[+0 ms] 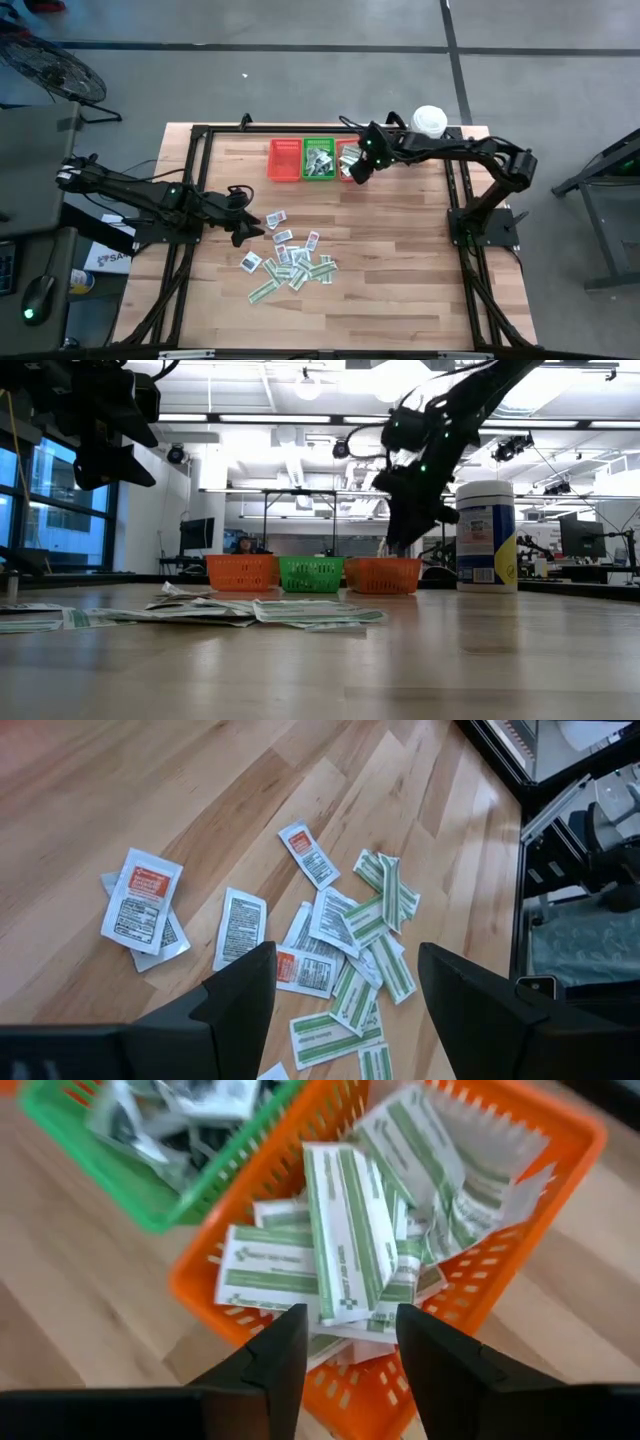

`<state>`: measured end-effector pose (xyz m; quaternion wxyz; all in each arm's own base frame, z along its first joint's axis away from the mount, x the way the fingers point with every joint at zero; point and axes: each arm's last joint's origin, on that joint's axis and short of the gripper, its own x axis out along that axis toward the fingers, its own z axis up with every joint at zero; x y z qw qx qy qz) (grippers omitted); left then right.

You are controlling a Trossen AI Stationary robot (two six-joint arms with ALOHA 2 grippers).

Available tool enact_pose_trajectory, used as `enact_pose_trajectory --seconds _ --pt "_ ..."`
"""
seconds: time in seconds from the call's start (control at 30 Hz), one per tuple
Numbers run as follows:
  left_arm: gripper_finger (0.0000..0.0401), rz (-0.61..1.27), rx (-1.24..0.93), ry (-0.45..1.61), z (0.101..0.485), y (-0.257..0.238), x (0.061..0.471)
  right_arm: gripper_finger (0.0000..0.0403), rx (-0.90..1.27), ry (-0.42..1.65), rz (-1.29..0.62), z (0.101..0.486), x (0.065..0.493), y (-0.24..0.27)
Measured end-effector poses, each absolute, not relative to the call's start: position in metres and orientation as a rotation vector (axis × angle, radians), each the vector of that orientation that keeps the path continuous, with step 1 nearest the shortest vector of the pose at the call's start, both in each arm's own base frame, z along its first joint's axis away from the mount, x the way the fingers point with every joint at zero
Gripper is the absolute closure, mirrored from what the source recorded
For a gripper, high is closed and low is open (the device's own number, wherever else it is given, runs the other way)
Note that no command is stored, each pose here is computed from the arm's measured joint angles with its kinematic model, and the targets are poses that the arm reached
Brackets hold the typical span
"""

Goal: Pick & Place First Aid Supplies
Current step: Put the bandage pack into the right orange bin

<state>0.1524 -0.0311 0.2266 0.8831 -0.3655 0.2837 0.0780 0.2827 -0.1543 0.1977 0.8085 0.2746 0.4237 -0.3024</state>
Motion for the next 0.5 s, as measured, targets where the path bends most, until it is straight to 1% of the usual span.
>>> enact_pose_trajectory --seconds 0.07,0.3,0.43,0.5 --pt "0.0161 0.163 -0.761 0.592 0.226 -0.031 0.152 0.0253 0.584 0.88 -0.635 0.206 0.28 -0.153" --pt "0.0161 0.159 -0.751 0.593 0.226 -0.031 0.152 0.0253 0.553 0.838 -0.499 0.224 0.281 -0.138" --pt "0.0161 0.156 -0.743 0.593 0.226 -0.031 0.152 0.0253 0.513 0.836 -0.391 0.227 0.287 -0.124" --pt "0.0161 0.156 -0.742 0.594 0.226 -0.031 0.152 0.0253 0.495 0.834 -0.306 0.228 0.291 -0.115"
